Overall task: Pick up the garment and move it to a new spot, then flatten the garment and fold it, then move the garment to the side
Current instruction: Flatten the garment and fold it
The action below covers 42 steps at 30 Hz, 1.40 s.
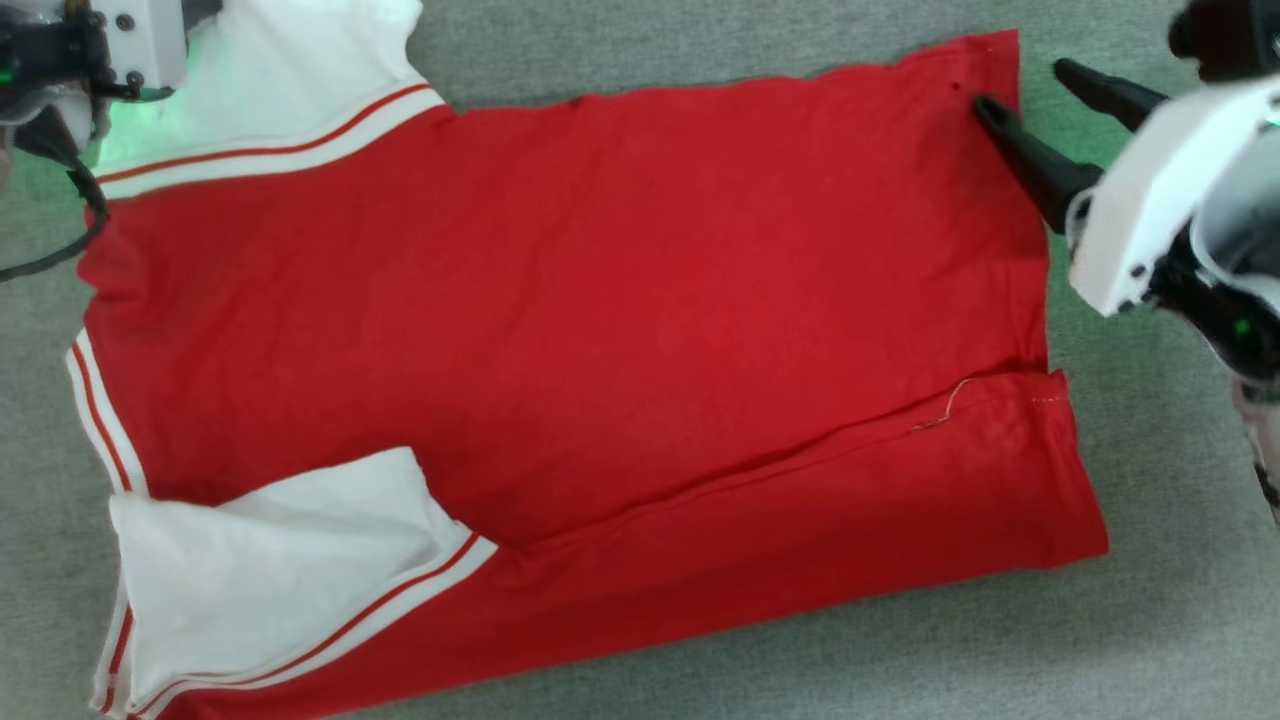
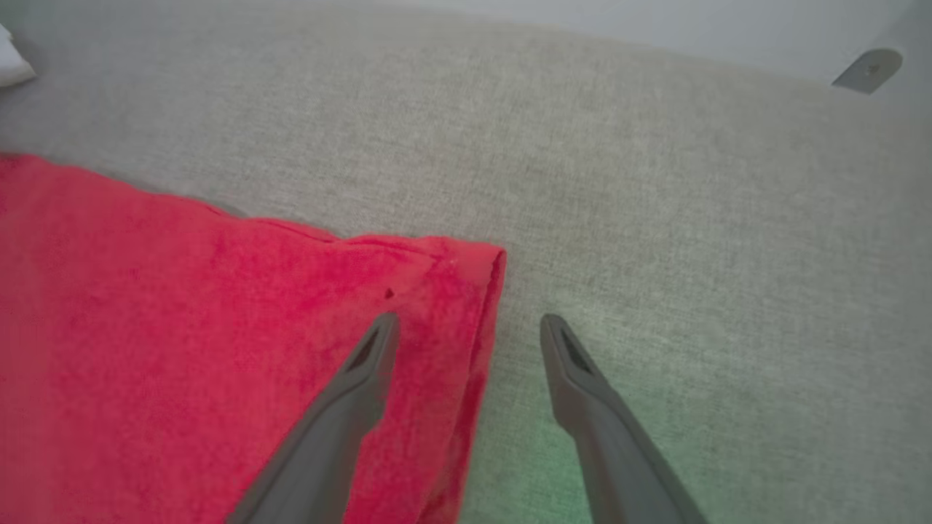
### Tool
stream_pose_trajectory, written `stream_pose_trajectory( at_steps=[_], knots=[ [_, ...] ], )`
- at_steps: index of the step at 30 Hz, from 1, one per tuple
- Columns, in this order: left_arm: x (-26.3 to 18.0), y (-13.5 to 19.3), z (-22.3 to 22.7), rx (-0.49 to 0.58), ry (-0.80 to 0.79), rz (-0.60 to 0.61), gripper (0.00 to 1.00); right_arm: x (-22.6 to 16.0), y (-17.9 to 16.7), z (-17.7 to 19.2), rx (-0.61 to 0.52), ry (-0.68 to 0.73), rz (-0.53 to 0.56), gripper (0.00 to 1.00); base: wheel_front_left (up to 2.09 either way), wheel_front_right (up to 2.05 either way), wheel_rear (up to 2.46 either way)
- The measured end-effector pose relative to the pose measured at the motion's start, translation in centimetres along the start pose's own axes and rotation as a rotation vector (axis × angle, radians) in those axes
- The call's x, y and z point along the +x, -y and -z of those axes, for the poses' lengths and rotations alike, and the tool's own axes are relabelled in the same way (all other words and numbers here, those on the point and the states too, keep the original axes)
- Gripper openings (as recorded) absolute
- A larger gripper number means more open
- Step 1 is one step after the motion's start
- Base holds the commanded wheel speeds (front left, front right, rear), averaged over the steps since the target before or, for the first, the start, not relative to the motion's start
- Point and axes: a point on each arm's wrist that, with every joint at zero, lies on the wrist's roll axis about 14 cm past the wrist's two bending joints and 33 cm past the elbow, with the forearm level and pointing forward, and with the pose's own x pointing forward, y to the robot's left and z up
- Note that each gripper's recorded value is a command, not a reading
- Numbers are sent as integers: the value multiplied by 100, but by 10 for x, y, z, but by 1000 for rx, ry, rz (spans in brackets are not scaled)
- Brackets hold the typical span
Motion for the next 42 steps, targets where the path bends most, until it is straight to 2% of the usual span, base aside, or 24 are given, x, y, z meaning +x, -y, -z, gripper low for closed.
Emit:
stream_pose_trajectory(
  at_steps=[8, 9, 10, 11, 17, 25, 32, 42],
  knots=[
    [3, -3, 0, -4, 10, 2, 0, 23, -6, 21, 51, -236, -54, 100, 0, 0, 0],
    [3, -3, 0, -5, 10, 2, 0, 25, -6, 22, 48, -261, -56, 76, 0, 0, 0],
    [4, -4, 0, -6, 13, 2, 0, 26, -7, 23, 35, -287, -60, 32, 0, 0, 0],
    [4, -4, -1, -6, 16, 3, 0, 26, -7, 24, 26, -310, -62, 0, 0, 0, 0],
    [3, -4, -3, -9, 38, 3, 0, 27, -13, 23, 2, -356, -96, 0, 0, 0, 0],
    [-15, 0, -16, -40, 102, 24, 0, 26, -9, 6, -21, -253, -85, 0, 0, 0, 0],
    [-50, 1, -31, -136, 181, 72, 0, 14, -5, -11, -30, -151, -72, 0, 0, 0, 0],
    [-111, 14, -20, -153, 227, 137, 0, -19, -9, -3, -38, -123, -84, 0, 0, 0, 0]
  ],
)
